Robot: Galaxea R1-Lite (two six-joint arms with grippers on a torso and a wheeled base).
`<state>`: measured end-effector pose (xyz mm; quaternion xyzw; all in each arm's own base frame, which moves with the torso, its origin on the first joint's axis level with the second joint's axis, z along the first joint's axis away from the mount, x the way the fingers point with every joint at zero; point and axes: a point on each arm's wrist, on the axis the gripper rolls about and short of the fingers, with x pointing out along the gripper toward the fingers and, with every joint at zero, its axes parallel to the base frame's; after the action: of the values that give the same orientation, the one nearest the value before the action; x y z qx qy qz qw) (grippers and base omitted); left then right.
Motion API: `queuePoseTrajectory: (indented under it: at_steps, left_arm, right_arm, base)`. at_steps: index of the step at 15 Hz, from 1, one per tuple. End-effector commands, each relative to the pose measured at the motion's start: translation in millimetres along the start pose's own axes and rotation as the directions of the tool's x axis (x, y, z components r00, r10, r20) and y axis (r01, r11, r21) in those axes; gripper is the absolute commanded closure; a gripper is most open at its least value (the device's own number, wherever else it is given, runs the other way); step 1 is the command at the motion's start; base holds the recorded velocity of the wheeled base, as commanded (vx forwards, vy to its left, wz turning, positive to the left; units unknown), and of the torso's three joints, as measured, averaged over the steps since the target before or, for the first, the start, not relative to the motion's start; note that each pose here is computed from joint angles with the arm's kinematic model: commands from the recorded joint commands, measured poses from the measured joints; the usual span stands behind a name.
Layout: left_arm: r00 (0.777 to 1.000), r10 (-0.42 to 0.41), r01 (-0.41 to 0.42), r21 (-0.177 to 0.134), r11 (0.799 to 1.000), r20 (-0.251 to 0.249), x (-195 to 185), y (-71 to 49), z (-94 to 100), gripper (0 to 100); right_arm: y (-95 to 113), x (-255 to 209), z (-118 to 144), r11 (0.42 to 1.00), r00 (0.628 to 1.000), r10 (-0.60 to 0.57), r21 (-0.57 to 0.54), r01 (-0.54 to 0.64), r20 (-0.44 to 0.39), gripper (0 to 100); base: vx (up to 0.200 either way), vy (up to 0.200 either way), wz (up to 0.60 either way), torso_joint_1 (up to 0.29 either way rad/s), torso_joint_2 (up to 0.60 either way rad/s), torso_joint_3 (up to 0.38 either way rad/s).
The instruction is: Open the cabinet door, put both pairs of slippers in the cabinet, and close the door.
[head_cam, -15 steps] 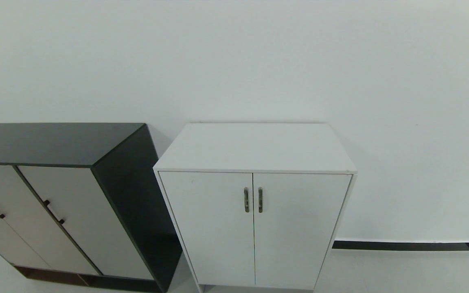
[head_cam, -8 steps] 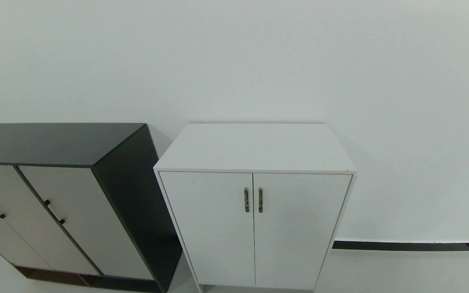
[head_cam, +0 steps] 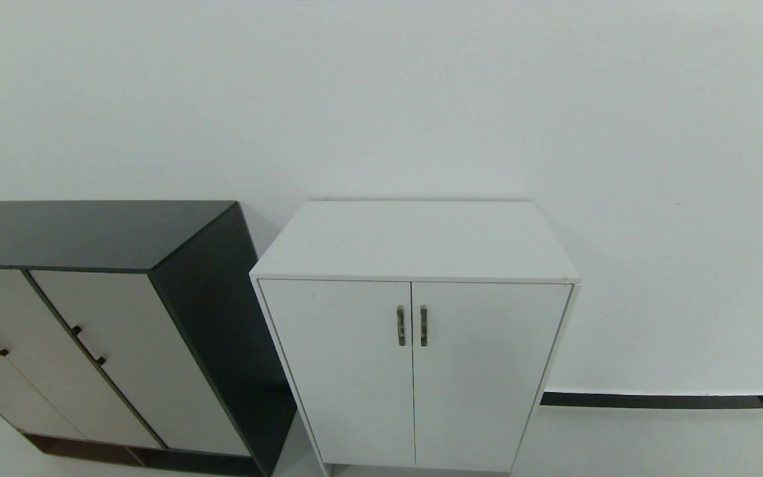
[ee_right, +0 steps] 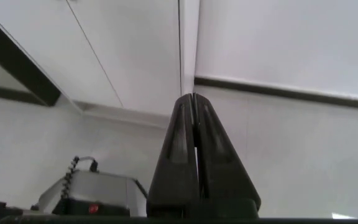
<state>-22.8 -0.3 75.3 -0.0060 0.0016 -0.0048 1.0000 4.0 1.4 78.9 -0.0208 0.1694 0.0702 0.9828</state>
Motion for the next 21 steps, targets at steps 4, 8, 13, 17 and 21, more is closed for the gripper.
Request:
queuePoseTrajectory:
  at_steps: [4, 8, 13, 17, 21]
  left_arm:
    - [1.0, 0.0, 0.0, 0.0, 1.0, 0.002, 0, 0.0, 0.3, 100]
    - [1.0, 0.0, 0.0, 0.0, 1.0, 0.0, 0, 0.0, -0.1, 100]
    - [1.0, 0.0, 0.0, 0.0, 1.0, 0.002, 0, 0.0, 0.3, 100]
    - [1.0, 0.005, -0.005, 0.0, 1.0, 0.0, 0, 0.1, -0.1, 100]
    - [1.0, 0.006, -0.006, 0.0, 1.0, 0.002, 0, 0.1, 0.3, 100]
  right_arm:
    - [0, -11, -4, 1.0, 0.988, 0.003, -0.01, -0.001, 0.152, 100]
    - [1, -16, -6, 0.999, 0.976, -0.046, 0.002, 0.047, 0.211, 100]
    - [2, -19, -8, 0.997, 0.964, -0.07, 0.01, 0.07, 0.256, 100]
    - [1, -20, -9, 0.996, 0.959, -0.09, 0.018, 0.089, 0.267, 100]
    - [3, -24, -11, 0.992, 0.937, -0.125, 0.029, 0.122, 0.325, 100]
  base:
    - [0.0, 0.0, 0.0, 0.0, 0.0, 0.0]
    - [0.0, 0.0, 0.0, 0.0, 0.0, 0.0]
    - [0.0, 0.0, 0.0, 0.0, 0.0, 0.0]
    - [0.0, 0.0, 0.0, 0.0, 0.0, 0.0]
    - [0.0, 0.0, 0.0, 0.0, 0.0, 0.0]
